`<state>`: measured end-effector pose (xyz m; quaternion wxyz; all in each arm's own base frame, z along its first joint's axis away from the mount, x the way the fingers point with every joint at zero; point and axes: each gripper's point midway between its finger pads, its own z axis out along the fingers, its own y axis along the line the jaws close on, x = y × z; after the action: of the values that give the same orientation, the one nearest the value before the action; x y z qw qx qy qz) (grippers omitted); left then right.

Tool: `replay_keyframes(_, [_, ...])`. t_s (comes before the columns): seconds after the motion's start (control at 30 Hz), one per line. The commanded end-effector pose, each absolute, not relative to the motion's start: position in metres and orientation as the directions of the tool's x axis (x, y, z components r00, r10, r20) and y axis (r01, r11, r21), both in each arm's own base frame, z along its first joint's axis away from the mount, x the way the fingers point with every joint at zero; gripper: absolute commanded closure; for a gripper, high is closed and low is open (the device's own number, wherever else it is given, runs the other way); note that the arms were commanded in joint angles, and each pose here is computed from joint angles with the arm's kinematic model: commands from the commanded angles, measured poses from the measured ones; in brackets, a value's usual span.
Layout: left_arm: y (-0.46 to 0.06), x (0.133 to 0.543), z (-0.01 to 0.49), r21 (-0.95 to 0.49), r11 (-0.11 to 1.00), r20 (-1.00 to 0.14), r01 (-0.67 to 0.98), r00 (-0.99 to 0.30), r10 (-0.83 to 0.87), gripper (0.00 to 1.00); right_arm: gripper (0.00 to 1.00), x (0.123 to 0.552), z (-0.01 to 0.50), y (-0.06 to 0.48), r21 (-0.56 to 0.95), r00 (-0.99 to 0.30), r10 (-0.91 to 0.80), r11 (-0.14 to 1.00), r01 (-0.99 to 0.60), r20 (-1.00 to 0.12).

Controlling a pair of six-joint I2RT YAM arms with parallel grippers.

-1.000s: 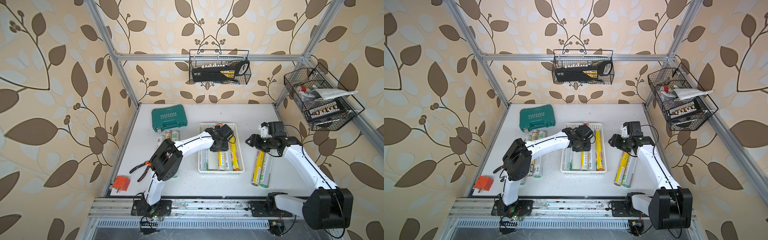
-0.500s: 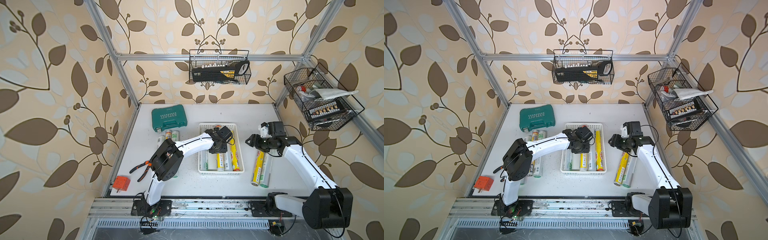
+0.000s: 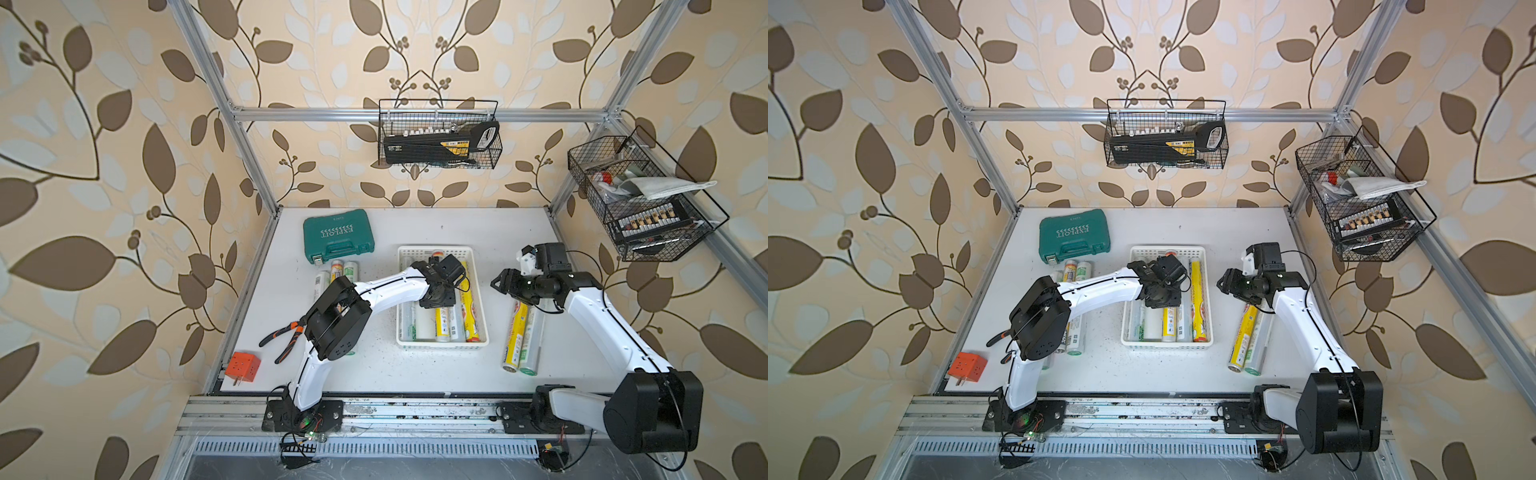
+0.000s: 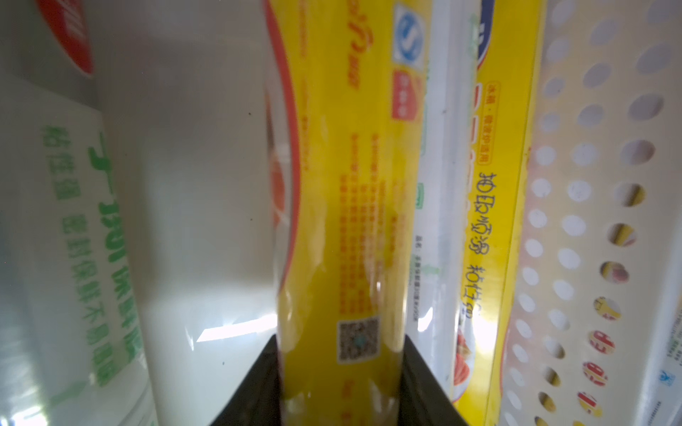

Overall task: Put the plastic wrap into the basket
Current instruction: Place the plastic wrap in the basket.

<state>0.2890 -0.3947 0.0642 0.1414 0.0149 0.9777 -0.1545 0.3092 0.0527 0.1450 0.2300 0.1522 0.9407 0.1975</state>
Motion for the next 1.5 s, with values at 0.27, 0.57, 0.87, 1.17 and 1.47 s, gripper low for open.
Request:
replay_keyframes(0.27, [-0.393,0.295,0.056,-0.32,0.945,-0.276,0.061,-0.961,-0.032,0.59,0.37,0.303,0.137,0.052,0.439,-0.859,0.386,0.871,0.218,-0.338])
replay_keyframes(0.57, [-0.389,0.297,0.054,-0.331,0.944,-0.257,0.017,-0.964,-0.073,0.51,0.37,0.302,0.136,0.05,0.436,-0.858,0.392,0.87,0.229,-0.332])
replay_keyframes(0.87, [-0.389,0.296,0.056,-0.325,0.946,-0.246,0.014,-0.967,-0.071,0.42,0.37,0.301,0.135,0.048,0.429,-0.858,0.399,0.87,0.243,-0.324])
replay_keyframes(1.17, [-0.383,0.295,0.079,-0.33,0.944,-0.28,0.028,-0.957,-0.069,0.42,0.34,0.294,0.133,0.038,0.374,-0.858,0.419,0.878,0.299,-0.297])
replay_keyframes(1.47, [-0.363,0.29,0.132,-0.321,0.943,-0.359,0.088,-0.933,-0.035,0.33,0.28,0.276,0.128,0.018,0.28,-0.852,0.458,0.878,0.388,-0.256])
